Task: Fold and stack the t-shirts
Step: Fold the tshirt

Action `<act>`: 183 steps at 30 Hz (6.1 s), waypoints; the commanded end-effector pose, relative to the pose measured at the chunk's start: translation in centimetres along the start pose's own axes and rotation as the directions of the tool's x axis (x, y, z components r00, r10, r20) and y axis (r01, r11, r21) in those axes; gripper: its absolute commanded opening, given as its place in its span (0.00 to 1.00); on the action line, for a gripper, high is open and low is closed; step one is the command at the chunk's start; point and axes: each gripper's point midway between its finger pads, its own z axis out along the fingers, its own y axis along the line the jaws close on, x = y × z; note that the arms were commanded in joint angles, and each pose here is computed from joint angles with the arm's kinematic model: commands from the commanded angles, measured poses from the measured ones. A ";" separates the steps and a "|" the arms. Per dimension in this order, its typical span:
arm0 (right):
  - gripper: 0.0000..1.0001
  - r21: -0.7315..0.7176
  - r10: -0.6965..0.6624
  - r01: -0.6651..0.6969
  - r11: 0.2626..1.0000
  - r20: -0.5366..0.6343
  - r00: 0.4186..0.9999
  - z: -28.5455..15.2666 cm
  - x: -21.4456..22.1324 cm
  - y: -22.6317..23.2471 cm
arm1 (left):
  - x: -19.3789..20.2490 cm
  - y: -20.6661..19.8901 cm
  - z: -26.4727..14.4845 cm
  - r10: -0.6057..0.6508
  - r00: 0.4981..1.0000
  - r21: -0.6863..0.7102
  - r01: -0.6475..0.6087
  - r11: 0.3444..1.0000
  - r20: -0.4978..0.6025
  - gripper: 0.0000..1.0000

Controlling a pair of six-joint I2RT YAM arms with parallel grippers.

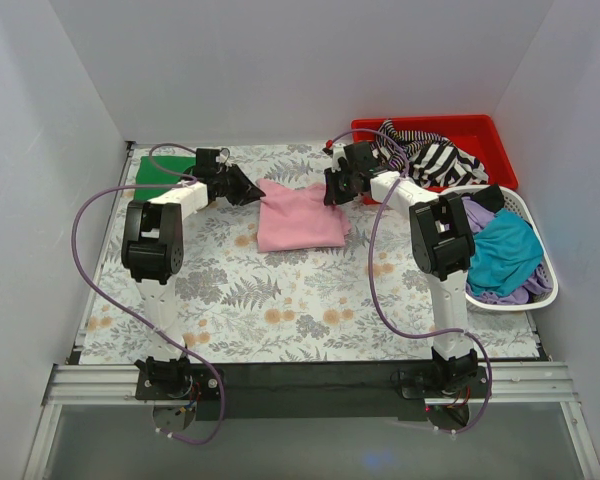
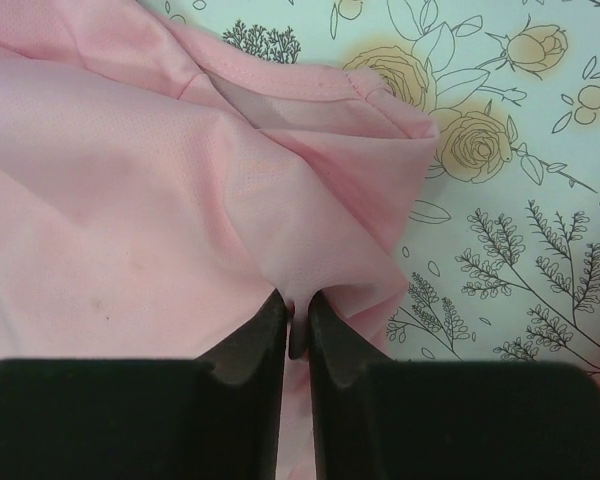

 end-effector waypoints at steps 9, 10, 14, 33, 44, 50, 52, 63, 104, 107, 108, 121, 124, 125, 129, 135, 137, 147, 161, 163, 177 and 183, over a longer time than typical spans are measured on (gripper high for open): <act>0.25 0.001 -0.030 0.030 1.000 0.076 0.997 -1.1 -2.8 0.4 | 0.3 -0.8 0.2 0.017 1.000 0.034 -0.016 0.999 -0.024 0.22; 0.27 0.001 -0.031 0.031 1.000 0.077 0.997 -1.2 -2.9 0.4 | 0.4 -0.9 0.2 0.017 0.999 0.041 -0.016 0.999 -0.030 0.22; 0.29 0.006 -0.032 0.032 0.999 0.078 0.996 -1.2 -3.0 0.4 | 0.8 -1.0 0.1 0.013 0.999 0.047 -0.011 0.999 -0.042 0.22; 0.38 0.040 -0.044 0.041 0.998 0.101 0.994 -2.0 -3.9 0.1 | 1.6 0.4 -0.5 0.040 0.998 -0.053 -0.042 0.998 -0.044 0.27; 0.42 0.052 -0.047 0.042 0.998 0.108 0.993 -2.3 -4.3 0.0 | 1.3 -0.4 -0.5 0.045 0.998 -0.038 -0.048 0.998 -0.053 0.26; 0.31 0.049 -0.053 0.047 0.998 0.110 0.992 -2.3 -4.4 0.0 | 1.3 -1.6 -0.6 0.042 0.997 0.001 -0.042 0.999 -0.071 0.03; 0.19 0.046 -0.054 0.049 0.998 0.113 0.992 -2.5 -4.5 0.1 | 1.3 -1.6 -0.5 0.038 0.996 0.001 -0.038 0.999 -0.075 0.00; 0.39 0.045 -0.055 0.050 0.998 0.103 0.993 -2.3 -4.0 0.1 | 1.4 -1.7 -0.9 0.047 0.995 -0.006 -0.048 0.999 -0.083 0.26; 0.01 0.070 -0.094 0.083 0.994 0.159 0.983 -3.1 -7.4 -0.6 | -3.1 -4.2 -1.9 0.103 0.994 -0.024 -0.102 0.994 0.026 0.00; 0.01 0.077 -0.100 0.087 0.993 0.182 0.978 -3.4 -8.5 -0.7 | -4.2 -4.4 -1.8 0.099 0.994 -0.014 -0.098 0.995 0.036 0.00; 0.01 0.076 -0.099 0.087 0.993 0.179 0.979 -3.0 -8.5 -0.8 | -4.3 -4.2 -1.7 0.096 0.995 -0.019 -0.095 0.995 0.032 0.00; 0.01 0.106 -0.128 0.103 0.989 0.265 0.956 -2.9 -11.3 -1.4 | -7.4 -5.2 -1.8 0.084 0.990 0.046 -0.090 0.995 0.110 0.00; 0.01 0.124 -0.138 0.105 0.987 0.297 0.945 -3.2 -12.5 -1.5 | -8.7 -6.0 -1.8 0.094 0.983 0.082 -0.108 0.991 0.156 0.00; 0.01 0.134 -0.137 0.100 0.986 0.300 0.944 -3.1 -12.7 -1.8 | -9.0 -6.1 -1.5 0.091 0.984 0.090 -0.105 0.990 0.155 0.00; 0.08 0.146 -0.124 0.083 0.986 0.300 0.946 -0.4 -13.0 -3.2 | -9.7 -5.2 0.5 0.065 0.988 0.112 -0.081 0.990 0.141 0.00; 0.41 0.147 -0.060 0.022 0.989 0.256 0.965 4.8 -11.1 -6.1 | -9.3 -0.4 5.3 -0.024 0.996 0.123 0.013 0.992 0.087 0.15; 0.50 0.177 -0.061 0.012 0.984 0.275 0.959 4.8 -11.3 -6.9 | -9.1 0.1 6.1 -0.029 0.997 0.140 0.018 0.990 0.076 0.23; 0.65 0.298 -0.140 0.037 0.954 0.334 0.932 -0.1 -13.2 -7.7 | -13.7 -1.7 1.4 0.086 0.956 0.065 -0.108 0.992 0.280 0.39; 0.68 0.167 -0.057 0.019 0.986 0.222 0.973 -2.1 -9.5 -5.2 | -6.6 0.2 -0.2 0.046 0.994 0.055 -0.052 0.997 0.098 0.39; 0.68 0.142 -0.050 0.024 0.990 0.186 0.981 -1.7 -8.0 -4.6 | -5.1 0.9 0.1 0.038 0.997 0.044 -0.041 0.998 0.066 0.39; 0.68 0.126 -0.013 0.005 0.992 0.056 0.998 -0.8 -2.3 -3.3 | -2.8 0.5 -0.4 0.058 0.997 0.049 -0.060 0.997 0.046 0.39; 0.68 0.127 0.023 -0.024 0.992 0.011 1.000 0.1 -0.5 -3.7 | -2.2 1.0 -0.2 0.055 0.998 0.038 -0.056 0.998 0.026 0.39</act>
